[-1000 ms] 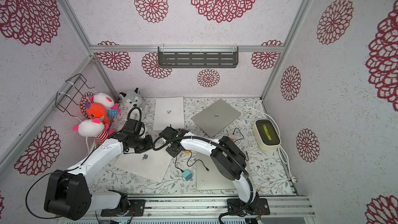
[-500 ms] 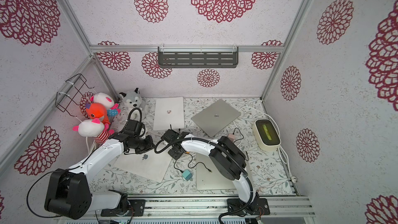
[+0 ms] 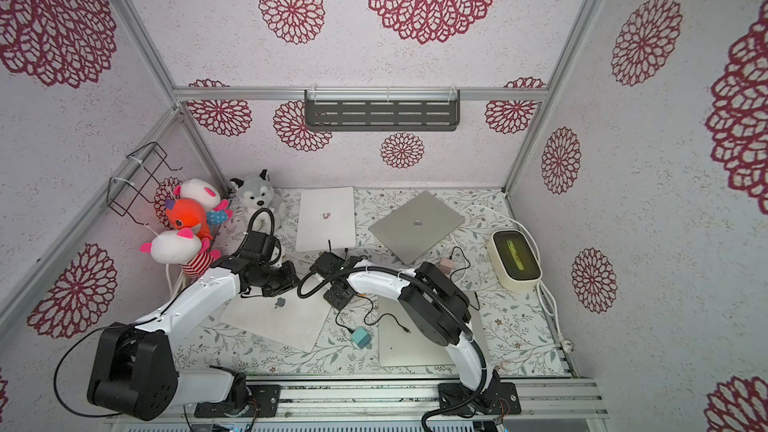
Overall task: Unplug the laptop charger
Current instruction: Remove the charging cable from the laptop.
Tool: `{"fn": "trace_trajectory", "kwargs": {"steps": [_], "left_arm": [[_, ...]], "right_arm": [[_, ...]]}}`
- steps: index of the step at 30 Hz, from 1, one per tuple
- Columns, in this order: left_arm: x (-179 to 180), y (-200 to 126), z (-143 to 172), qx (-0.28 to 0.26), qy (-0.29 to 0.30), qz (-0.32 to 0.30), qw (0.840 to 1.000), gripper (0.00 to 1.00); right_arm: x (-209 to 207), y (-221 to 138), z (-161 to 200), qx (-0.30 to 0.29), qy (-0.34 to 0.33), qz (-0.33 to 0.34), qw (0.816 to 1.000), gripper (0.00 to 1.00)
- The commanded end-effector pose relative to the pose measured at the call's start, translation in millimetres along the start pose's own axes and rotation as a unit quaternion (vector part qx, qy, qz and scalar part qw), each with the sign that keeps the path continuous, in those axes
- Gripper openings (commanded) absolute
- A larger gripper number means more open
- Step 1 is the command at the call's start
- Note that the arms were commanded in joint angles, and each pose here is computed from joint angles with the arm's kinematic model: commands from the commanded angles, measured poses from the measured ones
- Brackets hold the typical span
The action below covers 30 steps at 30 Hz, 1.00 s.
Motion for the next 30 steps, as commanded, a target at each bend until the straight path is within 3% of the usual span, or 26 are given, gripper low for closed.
{"fn": "trace_trajectory", "kwargs": {"steps": [1,24,30], "left_arm": [[-0.2,6.6,0.4,0.001,-0.006,0.004,1.0,0.12],[9.5,23.1,10.4,0.019,-0.016,0.002,1.0,0.12],[11.4,26.1,11.7,0.023,-0.018,0.002,1.0,0.12]], "right_arm": [[0.6,-4.0,-4.6,-0.006,-0.013,-0.002,1.0,0.21],[2.4,5.7,-0.4,-0.008,-0.025,-0.001,1.0,0.15],[2.0,8.7,2.3,-0.003,-0.023,-0.001,1.0,0.2]]}}
Point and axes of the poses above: each gripper's point midway between its finger pads, its own y axis out along the fingers, its own x axis along the line the jaws close on, z = x × y, the point moved 3 cm from there along -y, back along the fingers, and after that the axes turned 13 degrees about -y, right-handed, at the moved point
